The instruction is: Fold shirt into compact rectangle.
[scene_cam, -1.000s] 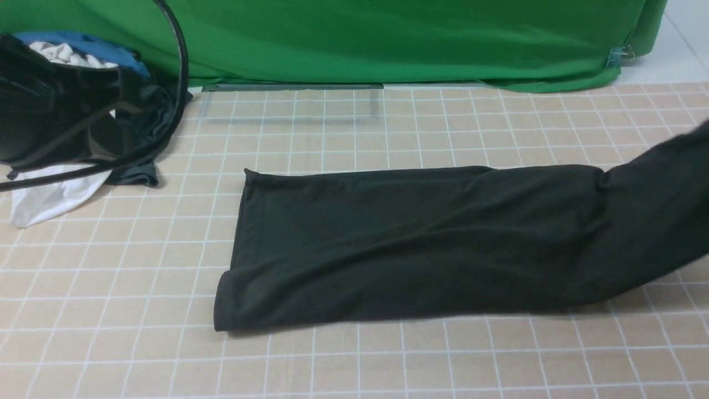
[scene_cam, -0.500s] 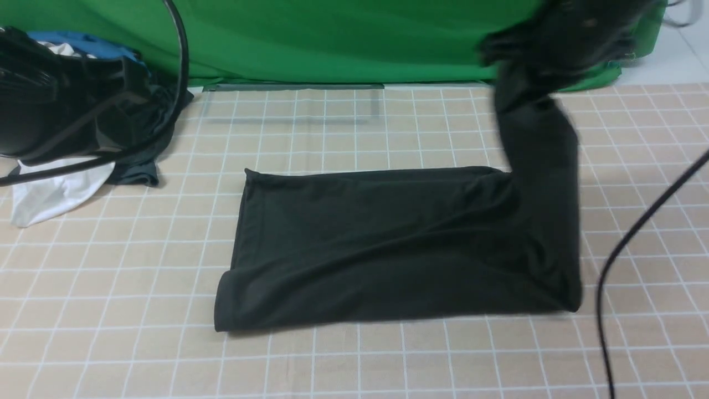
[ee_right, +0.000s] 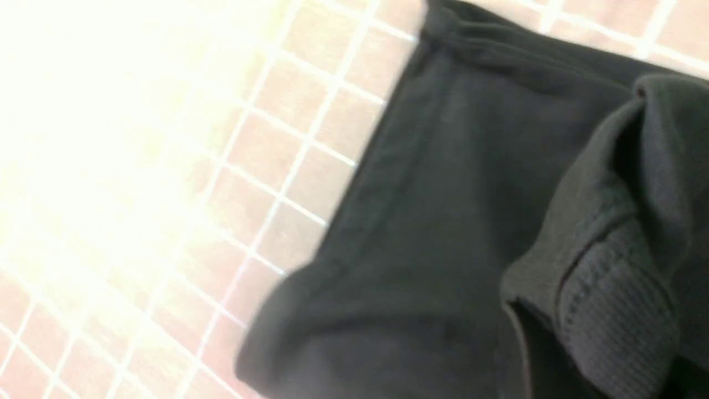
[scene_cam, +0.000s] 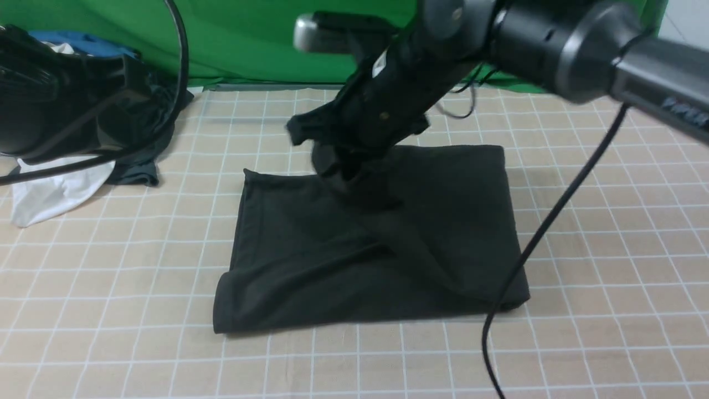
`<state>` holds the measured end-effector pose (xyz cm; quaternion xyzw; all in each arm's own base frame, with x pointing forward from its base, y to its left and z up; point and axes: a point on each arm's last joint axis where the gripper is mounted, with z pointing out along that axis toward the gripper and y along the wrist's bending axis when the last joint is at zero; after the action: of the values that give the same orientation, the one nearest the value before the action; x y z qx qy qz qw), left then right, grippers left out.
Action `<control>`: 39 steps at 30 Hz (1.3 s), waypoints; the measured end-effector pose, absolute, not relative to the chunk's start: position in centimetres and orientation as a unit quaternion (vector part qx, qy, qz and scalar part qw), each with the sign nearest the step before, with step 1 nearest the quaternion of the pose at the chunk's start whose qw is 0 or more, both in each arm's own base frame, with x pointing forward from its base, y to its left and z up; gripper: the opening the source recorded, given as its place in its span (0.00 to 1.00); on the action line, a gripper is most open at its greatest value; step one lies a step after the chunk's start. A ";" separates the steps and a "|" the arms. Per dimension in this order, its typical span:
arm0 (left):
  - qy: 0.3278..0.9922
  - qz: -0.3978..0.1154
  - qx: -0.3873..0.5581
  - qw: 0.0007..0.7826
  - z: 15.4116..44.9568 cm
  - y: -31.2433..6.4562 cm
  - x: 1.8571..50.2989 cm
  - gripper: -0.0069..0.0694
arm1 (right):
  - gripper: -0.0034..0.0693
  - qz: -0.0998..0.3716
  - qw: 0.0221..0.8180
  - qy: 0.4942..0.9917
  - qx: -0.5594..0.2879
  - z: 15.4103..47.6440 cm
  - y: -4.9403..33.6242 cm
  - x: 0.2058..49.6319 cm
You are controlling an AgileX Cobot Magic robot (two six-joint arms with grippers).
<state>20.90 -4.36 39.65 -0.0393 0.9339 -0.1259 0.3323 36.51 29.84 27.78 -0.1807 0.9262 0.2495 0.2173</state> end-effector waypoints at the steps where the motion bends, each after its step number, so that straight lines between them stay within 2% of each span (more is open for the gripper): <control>1: 0.934 -0.126 -0.039 0.332 39.6 -4.4 20.9 0.11 | 0.19 0.253 0.216 0.926 -0.181 27.2 30.5 36.4; 9: 0.934 -0.126 -0.039 0.332 39.7 -4.4 20.9 0.11 | 0.19 0.273 0.206 0.923 -0.175 24.1 33.7 35.8; 13: 0.934 -0.126 -0.039 0.332 39.7 -4.4 20.9 0.11 | 0.23 0.287 0.216 0.917 -0.171 22.8 35.2 35.6; 17: 0.934 -0.126 -0.039 0.332 39.7 -4.4 20.9 0.11 | 0.36 0.297 0.222 0.915 -0.161 21.5 36.4 35.5; 18: 0.934 -0.126 -0.039 0.332 39.7 -4.4 20.9 0.11 | 0.36 0.298 0.222 0.915 -0.159 21.5 36.4 35.5; 22: 0.934 -0.126 -0.039 0.332 39.7 -4.4 20.9 0.11 | 0.57 0.306 0.223 0.913 -0.152 21.1 36.7 35.6; 25: 0.934 -0.126 -0.039 0.332 39.7 -4.4 20.9 0.11 | 0.62 0.296 0.219 0.910 -0.192 21.5 36.6 35.7; 26: 0.934 -0.126 -0.039 0.332 39.7 -4.4 20.9 0.11 | 0.62 0.285 0.213 0.905 -0.235 22.2 36.3 35.7; 28: 0.934 -0.126 -0.039 0.332 39.6 -4.4 20.9 0.11 | 0.59 0.272 0.203 0.901 -0.268 23.0 35.8 35.9; 30: 0.936 -0.125 -0.039 0.328 39.6 -4.4 20.8 0.11 | 0.49 0.246 0.186 0.903 -0.300 24.0 34.7 36.4; 31: 0.937 -0.125 -0.039 0.323 39.5 -4.4 20.8 0.11 | 0.39 0.229 0.177 0.905 -0.312 24.6 33.9 36.7; 32: 0.937 -0.125 -0.039 0.323 39.5 -4.4 20.8 0.11 | 0.38 0.226 0.175 0.906 -0.313 24.6 33.7 36.8; 33: 0.940 -0.123 -0.039 0.317 39.5 -4.3 20.7 0.11 | 0.24 0.206 0.160 0.910 -0.323 24.9 32.8 37.1; 34: 0.941 -0.123 -0.038 0.313 39.4 -4.3 20.6 0.11 | 0.16 0.193 0.144 0.914 -0.327 24.9 32.1 37.2; 36: 0.942 -0.122 -0.038 0.311 39.4 -4.3 20.6 0.11 | 0.11 0.181 0.122 0.918 -0.330 24.5 31.6 37.1; 39: 0.942 -0.122 -0.038 0.311 39.4 -4.3 20.6 0.11 | 0.10 0.174 0.099 0.921 -0.334 23.2 31.8 36.7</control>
<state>20.58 -4.34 39.38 -0.0382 0.9417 -0.1224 0.3110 36.73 31.84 23.20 -0.3340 0.9211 0.1742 0.0986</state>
